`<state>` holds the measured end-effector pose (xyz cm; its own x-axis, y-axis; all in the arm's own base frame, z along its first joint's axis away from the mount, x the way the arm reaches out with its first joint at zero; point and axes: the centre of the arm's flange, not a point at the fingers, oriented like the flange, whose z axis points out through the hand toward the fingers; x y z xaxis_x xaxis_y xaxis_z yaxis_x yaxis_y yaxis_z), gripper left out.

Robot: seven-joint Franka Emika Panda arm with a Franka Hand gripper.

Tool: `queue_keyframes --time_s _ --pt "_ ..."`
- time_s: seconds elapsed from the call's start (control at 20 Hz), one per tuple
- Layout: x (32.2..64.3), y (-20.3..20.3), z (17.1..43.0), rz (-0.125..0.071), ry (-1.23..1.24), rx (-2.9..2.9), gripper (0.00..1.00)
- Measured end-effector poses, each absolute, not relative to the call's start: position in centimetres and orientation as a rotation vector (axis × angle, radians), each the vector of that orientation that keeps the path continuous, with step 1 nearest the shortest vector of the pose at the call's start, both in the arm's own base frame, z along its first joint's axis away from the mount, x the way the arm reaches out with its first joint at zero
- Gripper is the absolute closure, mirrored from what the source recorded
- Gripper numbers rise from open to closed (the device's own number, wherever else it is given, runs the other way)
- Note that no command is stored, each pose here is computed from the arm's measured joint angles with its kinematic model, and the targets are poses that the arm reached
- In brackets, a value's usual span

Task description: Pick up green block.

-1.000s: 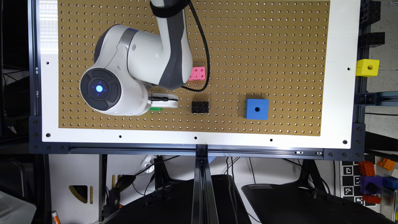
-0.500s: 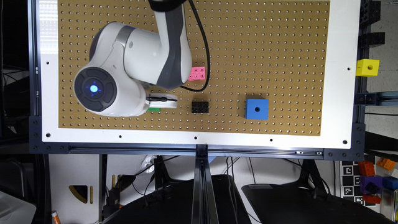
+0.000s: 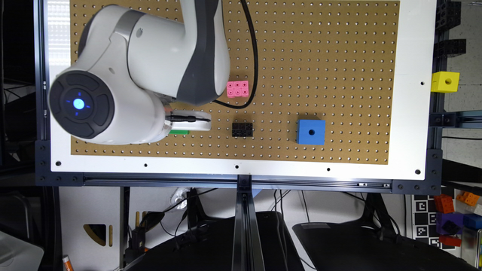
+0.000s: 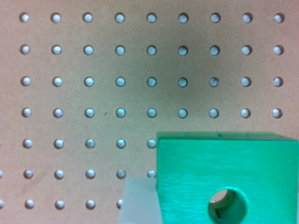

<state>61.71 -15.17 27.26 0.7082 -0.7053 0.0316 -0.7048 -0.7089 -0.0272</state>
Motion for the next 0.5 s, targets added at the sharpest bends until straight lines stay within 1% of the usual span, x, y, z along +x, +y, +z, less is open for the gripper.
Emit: queue_keyframes --time_s 0.1,0.2,0.3,0.4,0.5 --pt "61.6 -15.1 28.4 -0.060 1.194 -2.892 1.00" --pt "61.5 -15.1 29.9 -0.068 1.193 -2.892 1.00" --pt "61.3 -15.1 31.2 -0.068 1.193 -2.893 1.00" --pt "61.2 -15.1 31.8 -0.069 1.193 -2.893 1.00" --pt "61.2 -15.1 31.8 -0.068 1.194 -2.893 1.00"
